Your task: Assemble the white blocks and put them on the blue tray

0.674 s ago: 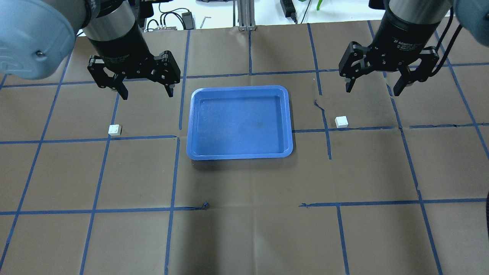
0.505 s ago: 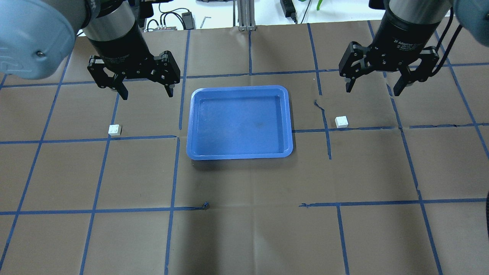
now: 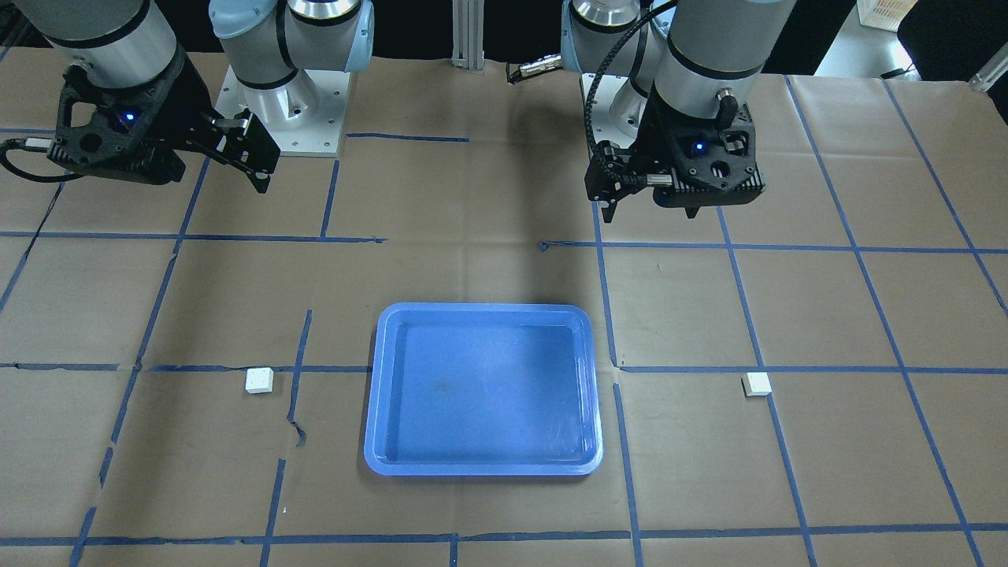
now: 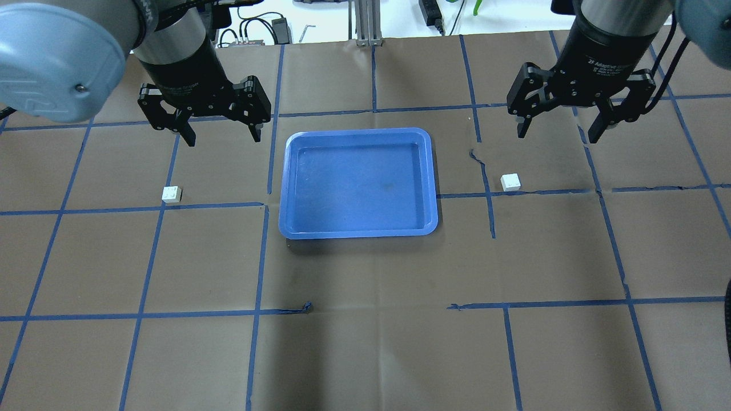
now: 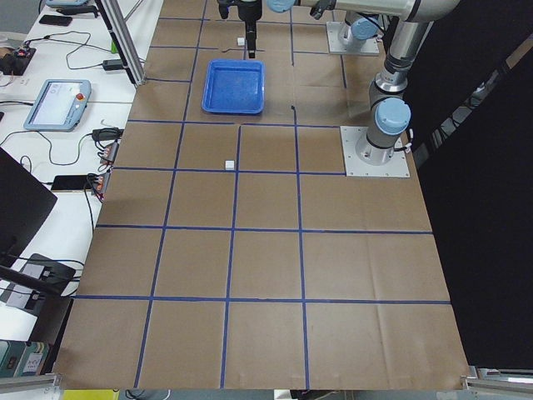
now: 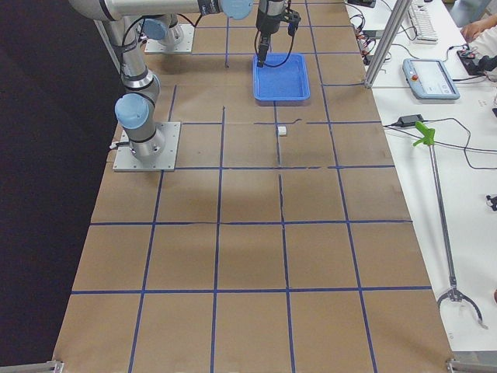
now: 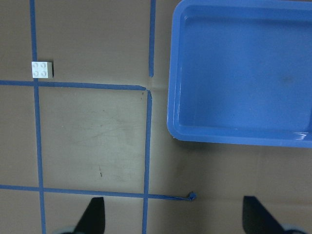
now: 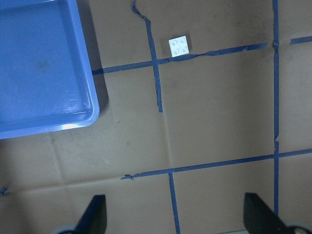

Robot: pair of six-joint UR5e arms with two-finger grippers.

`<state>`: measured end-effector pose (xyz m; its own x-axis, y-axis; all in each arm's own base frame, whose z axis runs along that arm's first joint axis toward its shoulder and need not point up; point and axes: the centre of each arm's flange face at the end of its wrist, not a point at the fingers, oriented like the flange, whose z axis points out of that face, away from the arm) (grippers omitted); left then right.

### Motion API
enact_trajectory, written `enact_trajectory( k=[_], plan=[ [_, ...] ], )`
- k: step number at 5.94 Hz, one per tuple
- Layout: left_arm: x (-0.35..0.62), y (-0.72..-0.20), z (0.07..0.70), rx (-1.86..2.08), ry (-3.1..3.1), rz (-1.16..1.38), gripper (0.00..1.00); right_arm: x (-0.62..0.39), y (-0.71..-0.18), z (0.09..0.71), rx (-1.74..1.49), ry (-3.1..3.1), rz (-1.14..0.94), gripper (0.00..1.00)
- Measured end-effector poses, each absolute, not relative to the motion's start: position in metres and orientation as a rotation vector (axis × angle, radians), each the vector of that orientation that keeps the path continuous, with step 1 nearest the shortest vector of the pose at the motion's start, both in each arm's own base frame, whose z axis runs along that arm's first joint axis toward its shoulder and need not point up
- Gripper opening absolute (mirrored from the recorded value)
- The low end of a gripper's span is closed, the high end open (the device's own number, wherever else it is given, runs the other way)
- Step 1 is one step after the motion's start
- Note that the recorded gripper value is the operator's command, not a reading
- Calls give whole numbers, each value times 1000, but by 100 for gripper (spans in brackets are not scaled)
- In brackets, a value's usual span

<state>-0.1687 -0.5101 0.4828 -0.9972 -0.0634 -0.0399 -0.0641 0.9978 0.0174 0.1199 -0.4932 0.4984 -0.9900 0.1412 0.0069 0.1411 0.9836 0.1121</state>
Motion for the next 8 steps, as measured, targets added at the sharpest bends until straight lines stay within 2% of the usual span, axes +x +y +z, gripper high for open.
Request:
enact_trajectory(
  k=[3, 6, 8],
  plan=[
    [-65, -573, 427, -99, 3098, 95, 99, 119, -495, 494, 69, 3129, 196, 100],
    [38, -613, 328, -20, 3096, -9, 99, 116, -504, 488, -527, 3064, 175, 100],
    [75, -609, 240, 41, 3113, -111, 99, 109, -524, 479, -1141, 2889, 96, 100]
  ],
)
